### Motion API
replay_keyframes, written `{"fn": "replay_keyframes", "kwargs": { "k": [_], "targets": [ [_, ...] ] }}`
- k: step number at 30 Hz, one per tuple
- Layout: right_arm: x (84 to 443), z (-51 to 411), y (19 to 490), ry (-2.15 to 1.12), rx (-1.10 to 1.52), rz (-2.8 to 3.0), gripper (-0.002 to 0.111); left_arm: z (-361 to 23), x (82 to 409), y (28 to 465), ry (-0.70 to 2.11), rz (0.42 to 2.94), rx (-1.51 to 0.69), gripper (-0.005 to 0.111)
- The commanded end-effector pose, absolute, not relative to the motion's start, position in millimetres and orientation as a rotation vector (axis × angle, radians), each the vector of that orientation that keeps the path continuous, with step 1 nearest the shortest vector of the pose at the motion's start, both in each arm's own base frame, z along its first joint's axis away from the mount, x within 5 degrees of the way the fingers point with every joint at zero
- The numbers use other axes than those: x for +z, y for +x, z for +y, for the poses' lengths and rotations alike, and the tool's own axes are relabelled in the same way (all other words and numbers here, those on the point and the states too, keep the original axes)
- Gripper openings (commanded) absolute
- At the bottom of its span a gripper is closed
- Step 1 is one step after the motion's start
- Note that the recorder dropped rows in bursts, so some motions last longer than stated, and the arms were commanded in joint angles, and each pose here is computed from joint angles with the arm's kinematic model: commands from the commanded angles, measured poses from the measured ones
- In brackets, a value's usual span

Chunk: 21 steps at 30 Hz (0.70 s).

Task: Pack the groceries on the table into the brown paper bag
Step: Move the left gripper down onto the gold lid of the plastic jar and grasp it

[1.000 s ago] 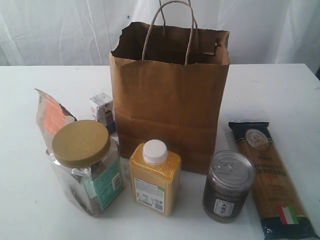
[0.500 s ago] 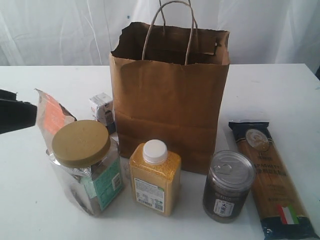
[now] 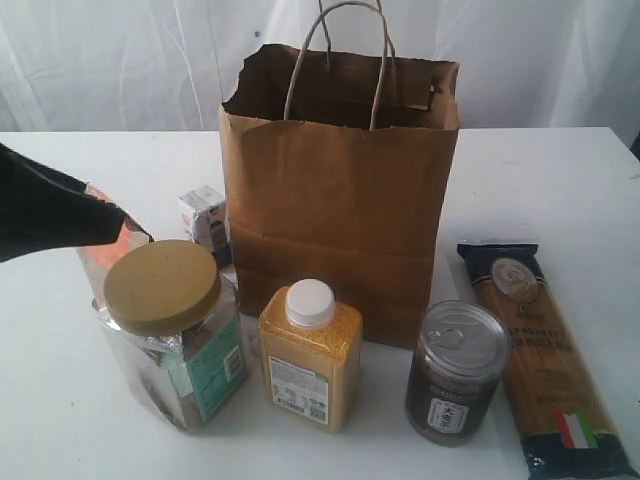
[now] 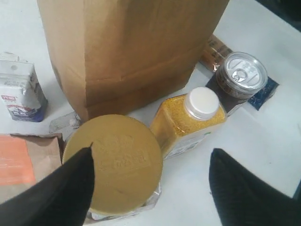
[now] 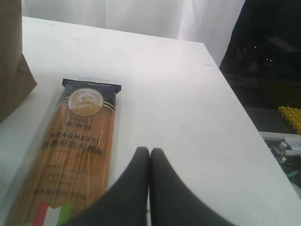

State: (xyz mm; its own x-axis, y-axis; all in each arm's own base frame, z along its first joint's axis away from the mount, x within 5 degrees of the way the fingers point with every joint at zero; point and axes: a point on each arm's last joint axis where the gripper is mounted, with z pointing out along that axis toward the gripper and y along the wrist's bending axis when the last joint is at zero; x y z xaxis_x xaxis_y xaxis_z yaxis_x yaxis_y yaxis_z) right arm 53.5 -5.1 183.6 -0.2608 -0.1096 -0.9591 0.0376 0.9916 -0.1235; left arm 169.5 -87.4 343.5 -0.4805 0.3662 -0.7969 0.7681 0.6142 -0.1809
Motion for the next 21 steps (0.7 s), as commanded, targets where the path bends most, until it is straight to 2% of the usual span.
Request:
{"fn": "replay_keyframes", "kwargs": {
  "k": [1,8,13,21],
  "targets": [
    [182,-5,53,-0.054,-0.136,1.827,0.000,-98,347,187,0.975,2.188,-0.664,0.071],
    [182,-5,53,-0.054,-0.136,1.827,0.000,-121,323,209,1.121,2.396,-0.559,0.071],
    [182,-5,53,-0.054,-0.136,1.827,0.000,-144,310,215,1.251,2.438,-0.468,0.071],
    [182,-5,53,-0.054,-0.136,1.827,0.000,-152,308,223,1.146,2.423,-0.416,0.079]
  ]
}}
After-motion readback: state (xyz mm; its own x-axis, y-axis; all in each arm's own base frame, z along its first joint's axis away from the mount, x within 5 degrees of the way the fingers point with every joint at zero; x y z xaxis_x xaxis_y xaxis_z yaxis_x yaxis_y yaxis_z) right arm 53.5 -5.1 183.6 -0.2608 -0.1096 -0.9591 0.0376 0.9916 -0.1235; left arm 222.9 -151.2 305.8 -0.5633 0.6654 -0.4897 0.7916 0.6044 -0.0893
